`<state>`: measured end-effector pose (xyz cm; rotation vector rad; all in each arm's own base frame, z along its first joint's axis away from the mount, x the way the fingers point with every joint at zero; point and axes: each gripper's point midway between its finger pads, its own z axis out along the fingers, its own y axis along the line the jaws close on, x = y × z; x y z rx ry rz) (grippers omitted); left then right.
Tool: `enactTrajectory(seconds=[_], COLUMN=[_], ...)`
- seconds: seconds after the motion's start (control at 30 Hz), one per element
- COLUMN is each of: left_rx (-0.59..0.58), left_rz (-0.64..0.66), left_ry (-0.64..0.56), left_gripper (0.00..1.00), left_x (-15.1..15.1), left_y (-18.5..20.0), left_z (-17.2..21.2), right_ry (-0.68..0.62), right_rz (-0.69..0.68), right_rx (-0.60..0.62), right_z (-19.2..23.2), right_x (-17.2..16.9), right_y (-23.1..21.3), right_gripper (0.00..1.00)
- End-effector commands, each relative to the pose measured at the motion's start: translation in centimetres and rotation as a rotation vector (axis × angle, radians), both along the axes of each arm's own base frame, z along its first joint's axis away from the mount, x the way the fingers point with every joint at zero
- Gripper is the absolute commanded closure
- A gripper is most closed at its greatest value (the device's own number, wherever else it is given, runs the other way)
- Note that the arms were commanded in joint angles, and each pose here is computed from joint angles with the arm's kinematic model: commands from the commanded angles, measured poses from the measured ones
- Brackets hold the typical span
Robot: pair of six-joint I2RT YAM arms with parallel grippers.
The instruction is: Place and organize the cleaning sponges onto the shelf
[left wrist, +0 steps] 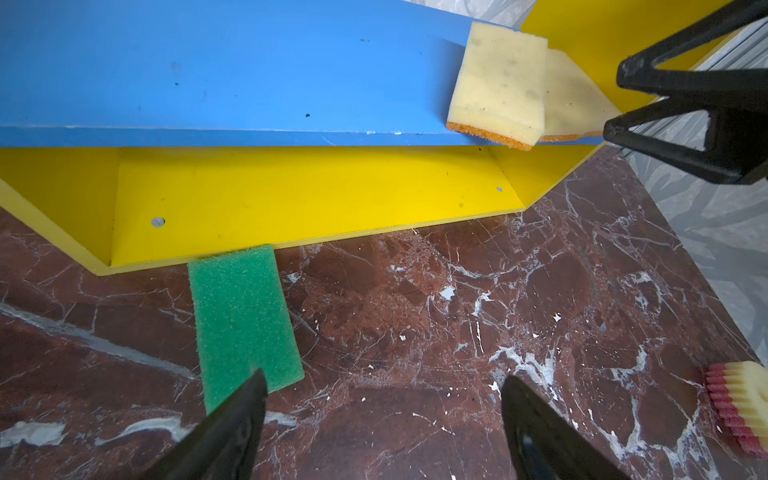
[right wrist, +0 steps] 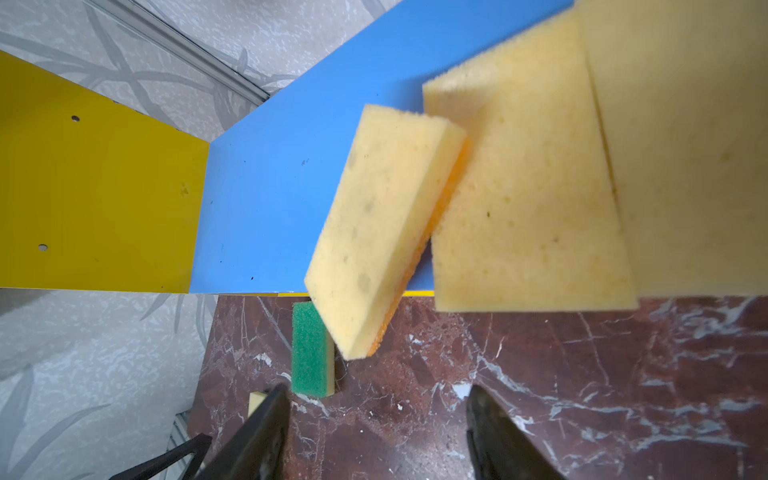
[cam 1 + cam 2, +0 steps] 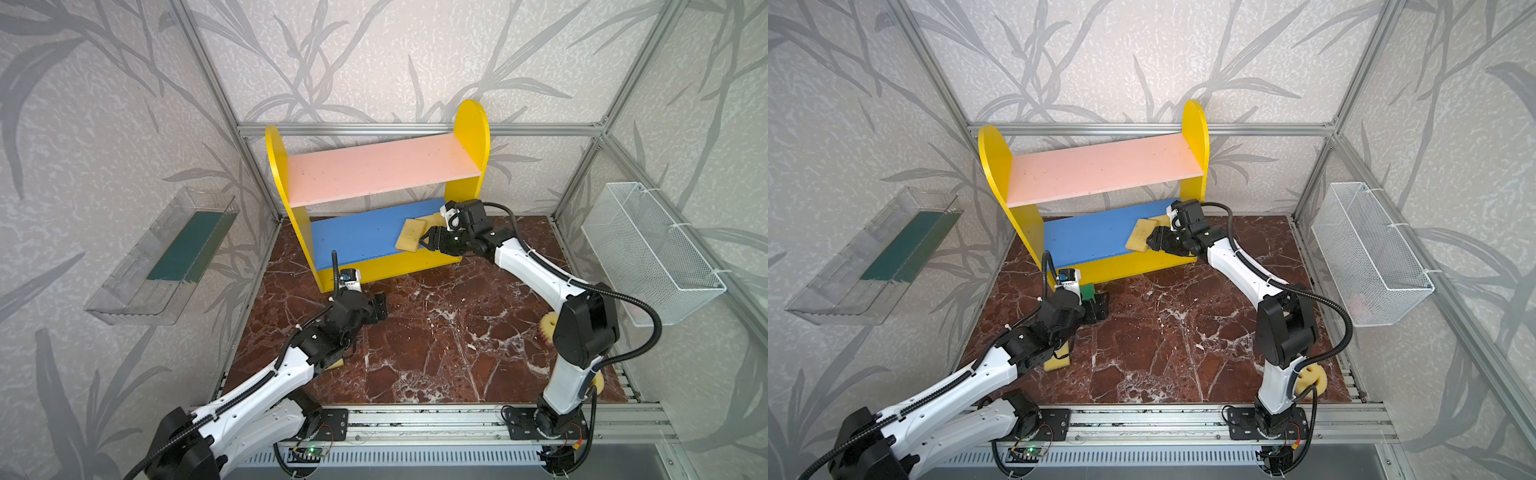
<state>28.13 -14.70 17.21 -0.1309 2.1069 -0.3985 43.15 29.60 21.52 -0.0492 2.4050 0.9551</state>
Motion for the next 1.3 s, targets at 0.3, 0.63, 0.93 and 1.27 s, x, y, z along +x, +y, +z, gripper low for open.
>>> enactTrajectory(seconds=[0.3,0.63,0.93,1.27], left_rx=[-0.037,-0.028,-0.031,-0.029], left_rz=[0.003,0.011,0.010,0.015], left_ry=[0.010,0.010,0.019,0.014], left_gripper=[0.11,0.11,0.11,0.11], left_x=[-1.0,-1.6,-1.6,-1.6], left_y=[0.6,1.3,1.2,1.3], left_z=[-0.2,-0.4,-0.9,-0.6], right_ry=[0.013,0.069,0.081,0.050], right_rz=[-0.065,-0.077,-0.073,-0.018], right_rx=[0.129,0.186,0.205,0.197], right_z=[0.5,-1.3,-1.9,-0.7], right_x=[1.2,2.5,3.1,2.6], right_y=[2.8,4.1,4.7,5.1], right_gripper=[0.34,0.40,0.67,0.82])
